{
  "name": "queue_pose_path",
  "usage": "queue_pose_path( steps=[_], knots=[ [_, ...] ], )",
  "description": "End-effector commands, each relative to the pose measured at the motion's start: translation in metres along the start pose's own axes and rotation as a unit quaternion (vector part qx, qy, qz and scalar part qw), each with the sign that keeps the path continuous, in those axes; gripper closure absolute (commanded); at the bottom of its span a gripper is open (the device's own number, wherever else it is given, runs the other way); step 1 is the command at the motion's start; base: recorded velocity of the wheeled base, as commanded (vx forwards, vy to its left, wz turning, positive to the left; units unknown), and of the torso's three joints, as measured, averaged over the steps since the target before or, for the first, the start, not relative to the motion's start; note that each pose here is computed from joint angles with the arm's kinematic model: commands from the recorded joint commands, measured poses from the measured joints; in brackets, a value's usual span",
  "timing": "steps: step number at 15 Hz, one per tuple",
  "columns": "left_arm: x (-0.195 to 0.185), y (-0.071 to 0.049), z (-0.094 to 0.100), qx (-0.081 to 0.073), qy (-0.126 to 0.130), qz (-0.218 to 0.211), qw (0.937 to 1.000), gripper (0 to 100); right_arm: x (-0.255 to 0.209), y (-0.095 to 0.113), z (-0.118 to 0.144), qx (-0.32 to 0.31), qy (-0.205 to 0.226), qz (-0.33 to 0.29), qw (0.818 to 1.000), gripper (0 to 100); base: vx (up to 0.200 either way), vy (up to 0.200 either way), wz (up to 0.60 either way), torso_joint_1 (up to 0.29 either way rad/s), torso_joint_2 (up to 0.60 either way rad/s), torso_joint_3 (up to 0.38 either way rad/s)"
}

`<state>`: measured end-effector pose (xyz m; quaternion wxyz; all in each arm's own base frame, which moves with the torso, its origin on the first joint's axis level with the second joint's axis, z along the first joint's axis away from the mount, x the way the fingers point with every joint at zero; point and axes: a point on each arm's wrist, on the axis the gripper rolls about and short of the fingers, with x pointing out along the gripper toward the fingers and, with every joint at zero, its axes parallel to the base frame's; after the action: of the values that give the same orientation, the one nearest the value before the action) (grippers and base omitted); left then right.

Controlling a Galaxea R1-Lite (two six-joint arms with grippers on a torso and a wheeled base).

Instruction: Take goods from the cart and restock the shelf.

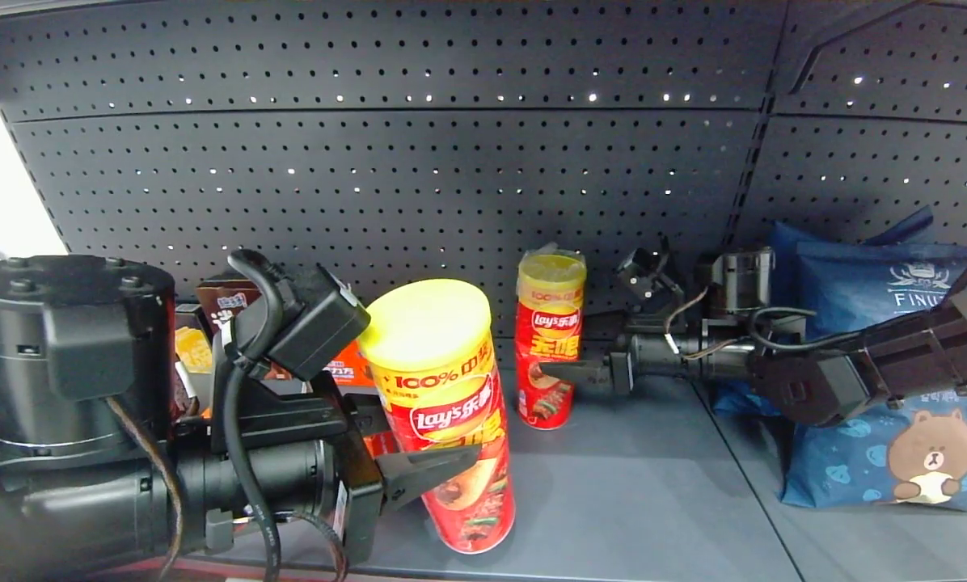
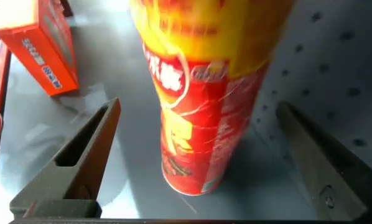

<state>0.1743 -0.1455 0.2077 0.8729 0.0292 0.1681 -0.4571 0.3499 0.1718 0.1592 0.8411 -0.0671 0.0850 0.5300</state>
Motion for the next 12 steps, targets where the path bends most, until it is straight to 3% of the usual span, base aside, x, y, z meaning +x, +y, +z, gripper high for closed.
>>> queue_pose_path(
  steps=[1,11,12],
  knots=[
    [0.000,0.001,-0.001,-0.002,0.001,0.002,1.0000,100,0.008,-0.002,-0.010,0.007,0.009,0.005,1.000,0,0.000,0.000,0.00,0.000,0.00,0.000],
    [-0.001,0.003,-0.001,-0.003,0.001,0.005,1.0000,100,0.031,-0.012,-0.023,0.007,0.004,0.030,1.000,0,0.000,0.000,0.00,0.000,0.00,0.000],
    [-0.001,0.003,-0.001,-0.003,0.001,0.005,1.0000,100,0.032,-0.011,-0.023,0.007,0.004,0.029,1.000,100,0.000,0.000,0.00,0.000,0.00,0.000]
  ],
)
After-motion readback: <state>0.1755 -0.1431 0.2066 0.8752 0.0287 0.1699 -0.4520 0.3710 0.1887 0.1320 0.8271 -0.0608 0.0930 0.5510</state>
